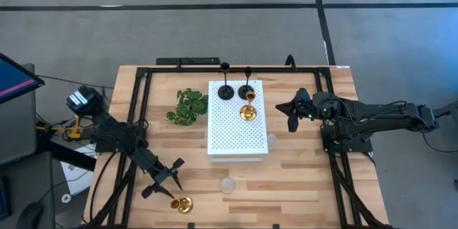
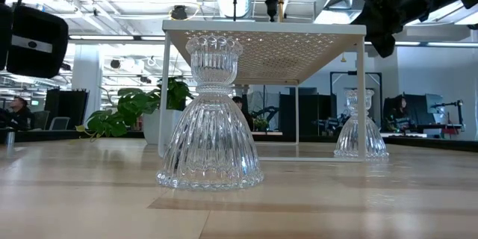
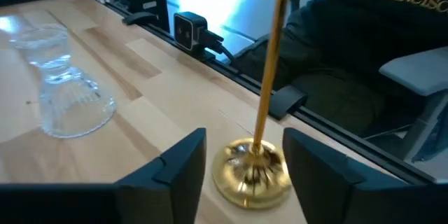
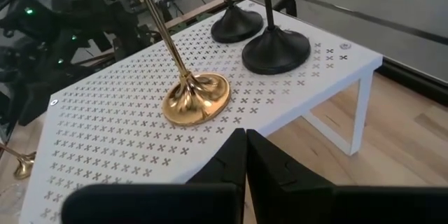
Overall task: Pick & Place candle stick holders
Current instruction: Put the gold candle holder on the shelf aligned with the other gold candle holder
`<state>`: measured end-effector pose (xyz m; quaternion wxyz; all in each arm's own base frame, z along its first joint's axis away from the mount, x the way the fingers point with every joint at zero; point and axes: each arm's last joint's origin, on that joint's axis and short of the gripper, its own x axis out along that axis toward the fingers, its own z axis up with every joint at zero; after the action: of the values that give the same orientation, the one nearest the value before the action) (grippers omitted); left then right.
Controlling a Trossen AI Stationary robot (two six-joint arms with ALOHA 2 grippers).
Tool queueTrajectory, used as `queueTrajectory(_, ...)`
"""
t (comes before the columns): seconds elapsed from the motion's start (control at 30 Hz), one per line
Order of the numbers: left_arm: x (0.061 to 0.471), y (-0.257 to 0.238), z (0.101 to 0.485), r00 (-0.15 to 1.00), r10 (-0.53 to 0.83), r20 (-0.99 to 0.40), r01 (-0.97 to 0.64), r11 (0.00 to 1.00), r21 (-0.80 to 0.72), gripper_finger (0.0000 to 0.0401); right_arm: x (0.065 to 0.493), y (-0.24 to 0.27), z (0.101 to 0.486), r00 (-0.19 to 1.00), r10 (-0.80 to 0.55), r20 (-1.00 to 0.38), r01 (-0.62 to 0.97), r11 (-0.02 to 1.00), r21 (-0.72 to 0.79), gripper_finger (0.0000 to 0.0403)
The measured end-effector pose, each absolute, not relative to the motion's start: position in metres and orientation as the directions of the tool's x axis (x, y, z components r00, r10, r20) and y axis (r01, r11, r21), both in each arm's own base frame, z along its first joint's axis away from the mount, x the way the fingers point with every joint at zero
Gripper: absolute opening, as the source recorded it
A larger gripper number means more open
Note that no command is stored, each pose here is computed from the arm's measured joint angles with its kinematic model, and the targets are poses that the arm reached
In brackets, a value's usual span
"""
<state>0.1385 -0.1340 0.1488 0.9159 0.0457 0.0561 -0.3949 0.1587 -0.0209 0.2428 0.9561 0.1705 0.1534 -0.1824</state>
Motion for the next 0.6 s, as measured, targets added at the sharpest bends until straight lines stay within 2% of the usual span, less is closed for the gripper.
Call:
queueTrajectory(0.23,0.160,-0.154,0.151,0.678,-0.715,-0.170,0.730,0.683,0.036,0.0200,0.159,-0.021,0.243,0.887,-0.295,-0.357,0.400,0.876,0.271,0.0000)
queueTrajectory(0.4,0.162,-0.156,0.150,0.673,-0.719,-0.172,0.727,0.686,-0.020,0.0182,0.159,-0.021,0.242,0.886,-0.293,-0.360,0.400,0.875,0.272,0.0000)
queueTrajectory(0.6,0.160,-0.158,0.154,0.620,-0.774,-0.131,0.774,0.630,-0.060,0.0149,0.158,-0.021,0.242,0.884,-0.293,-0.364,0.401,0.875,0.271,0.0000)
